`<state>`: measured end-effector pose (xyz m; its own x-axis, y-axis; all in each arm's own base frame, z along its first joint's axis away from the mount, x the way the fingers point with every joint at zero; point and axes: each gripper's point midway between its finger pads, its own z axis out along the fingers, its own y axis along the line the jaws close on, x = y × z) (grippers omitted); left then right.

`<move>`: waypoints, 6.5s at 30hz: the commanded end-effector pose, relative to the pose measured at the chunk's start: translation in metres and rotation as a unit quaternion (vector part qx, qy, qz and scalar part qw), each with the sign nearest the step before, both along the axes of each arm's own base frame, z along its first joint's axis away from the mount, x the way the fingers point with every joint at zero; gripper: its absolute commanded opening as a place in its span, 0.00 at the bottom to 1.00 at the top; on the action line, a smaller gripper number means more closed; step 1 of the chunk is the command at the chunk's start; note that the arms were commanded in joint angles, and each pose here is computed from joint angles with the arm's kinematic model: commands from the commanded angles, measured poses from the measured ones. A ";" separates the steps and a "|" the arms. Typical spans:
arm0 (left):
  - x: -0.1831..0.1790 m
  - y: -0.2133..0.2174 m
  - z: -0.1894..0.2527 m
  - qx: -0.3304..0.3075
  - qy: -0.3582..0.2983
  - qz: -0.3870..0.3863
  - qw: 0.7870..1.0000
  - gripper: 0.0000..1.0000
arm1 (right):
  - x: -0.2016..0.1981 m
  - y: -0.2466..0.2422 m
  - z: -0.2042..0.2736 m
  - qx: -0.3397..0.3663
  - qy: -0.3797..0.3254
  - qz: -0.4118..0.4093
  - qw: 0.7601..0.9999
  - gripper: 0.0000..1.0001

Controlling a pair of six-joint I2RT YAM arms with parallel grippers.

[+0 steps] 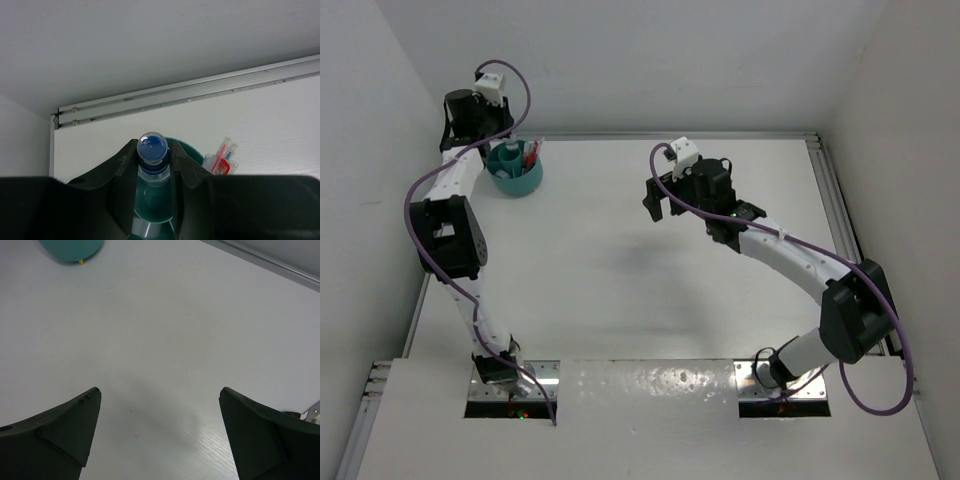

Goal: Sort the stationery into containers
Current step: Place the stationery in the storage box, then pick up the scissors from the center of the board, then place the scissors in the storage box.

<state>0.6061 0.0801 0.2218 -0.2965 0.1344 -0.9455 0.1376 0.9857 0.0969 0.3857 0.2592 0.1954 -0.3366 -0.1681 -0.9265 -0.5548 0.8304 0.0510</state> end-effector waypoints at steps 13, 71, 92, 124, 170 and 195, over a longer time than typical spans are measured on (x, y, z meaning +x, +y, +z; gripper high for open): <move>-0.034 0.016 -0.007 -0.003 0.040 0.018 0.999 0.00 | 0.005 -0.003 0.036 0.018 -0.046 -0.008 0.999 0.99; -0.229 -0.008 0.104 -0.085 -0.101 0.006 0.991 0.30 | 0.092 -0.183 -0.080 0.094 0.187 -0.368 0.906 0.29; -0.213 -0.100 0.026 -0.154 -0.032 -0.010 0.988 0.39 | 0.097 -0.234 -0.159 -0.025 0.290 -0.377 0.879 0.35; -0.222 -0.088 0.018 -0.155 -0.072 0.019 0.985 0.40 | 0.081 -0.188 -0.195 -0.012 0.305 -0.413 0.858 0.29; -0.264 -0.290 -0.017 0.428 -0.352 -0.573 0.604 0.49 | 0.038 0.043 -0.020 0.152 0.253 -0.092 0.951 0.00; -0.239 -0.301 -0.035 0.484 -0.326 -0.547 0.601 0.30 | 0.007 0.103 -0.018 0.130 0.272 -0.022 0.953 0.00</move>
